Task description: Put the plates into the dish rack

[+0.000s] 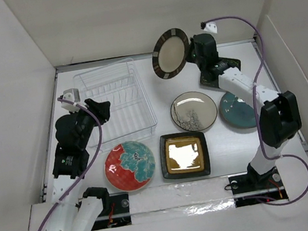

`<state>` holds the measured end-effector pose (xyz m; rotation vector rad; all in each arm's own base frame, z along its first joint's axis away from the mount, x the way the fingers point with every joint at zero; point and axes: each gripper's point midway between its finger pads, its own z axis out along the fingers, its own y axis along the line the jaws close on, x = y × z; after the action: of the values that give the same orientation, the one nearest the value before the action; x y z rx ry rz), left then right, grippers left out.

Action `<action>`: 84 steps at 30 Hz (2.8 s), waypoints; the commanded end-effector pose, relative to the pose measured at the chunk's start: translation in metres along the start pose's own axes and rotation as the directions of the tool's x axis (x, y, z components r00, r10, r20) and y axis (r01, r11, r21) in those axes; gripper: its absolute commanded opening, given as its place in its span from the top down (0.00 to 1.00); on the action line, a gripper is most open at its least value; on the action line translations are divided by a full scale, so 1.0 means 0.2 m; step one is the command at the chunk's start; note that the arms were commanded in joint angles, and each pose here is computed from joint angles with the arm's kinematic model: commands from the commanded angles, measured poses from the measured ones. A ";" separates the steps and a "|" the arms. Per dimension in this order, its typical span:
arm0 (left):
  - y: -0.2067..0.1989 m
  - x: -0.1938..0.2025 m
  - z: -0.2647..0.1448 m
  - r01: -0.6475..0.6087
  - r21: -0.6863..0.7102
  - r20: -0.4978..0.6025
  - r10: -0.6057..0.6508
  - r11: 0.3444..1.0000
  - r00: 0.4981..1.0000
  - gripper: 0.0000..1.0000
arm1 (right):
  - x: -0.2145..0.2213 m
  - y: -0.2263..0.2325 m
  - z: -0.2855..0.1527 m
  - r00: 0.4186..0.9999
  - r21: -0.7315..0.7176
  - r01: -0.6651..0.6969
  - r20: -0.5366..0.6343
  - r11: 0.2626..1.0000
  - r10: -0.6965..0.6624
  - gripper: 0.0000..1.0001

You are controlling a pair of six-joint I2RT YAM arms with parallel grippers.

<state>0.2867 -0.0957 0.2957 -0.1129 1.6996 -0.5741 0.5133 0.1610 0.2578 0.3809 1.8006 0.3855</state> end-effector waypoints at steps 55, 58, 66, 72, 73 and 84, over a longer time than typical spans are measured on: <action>0.23 0.01 0.05 0.150 -0.313 -0.011 -0.162 0.938 0.987 0.55 | 0.64 1.20 0.10 0.925 -0.172 0.377 0.019 0.910 -0.380 1.00; 0.24 0.02 0.05 0.148 -0.323 -0.015 -0.162 0.935 0.987 0.55 | 0.71 1.20 0.04 0.915 -0.186 0.400 0.019 0.898 -0.403 1.00; 0.24 0.02 0.05 0.152 -0.321 -0.016 -0.165 0.935 0.986 0.54 | 0.79 1.27 -0.01 0.862 -0.159 0.506 0.072 0.848 -0.501 1.00; 0.24 0.01 0.05 0.155 -0.310 -0.008 -0.166 0.938 0.986 0.54 | 0.83 1.29 -0.01 0.830 -0.134 0.557 0.098 0.820 -0.548 0.89; 0.24 0.00 0.05 0.156 -0.309 -0.004 -0.165 0.938 0.986 0.54 | 0.84 1.30 -0.01 0.834 -0.139 0.551 0.094 0.823 -0.543 0.86; 0.27 -0.04 0.05 0.156 -0.336 0.026 -0.156 0.929 0.987 0.54 | 0.68 1.35 0.14 0.938 -0.281 0.344 0.067 0.896 -0.339 0.65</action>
<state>0.3044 -0.0537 0.2440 -0.4969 1.8883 -0.3851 0.5068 0.4609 0.2264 -0.2012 1.7698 0.2459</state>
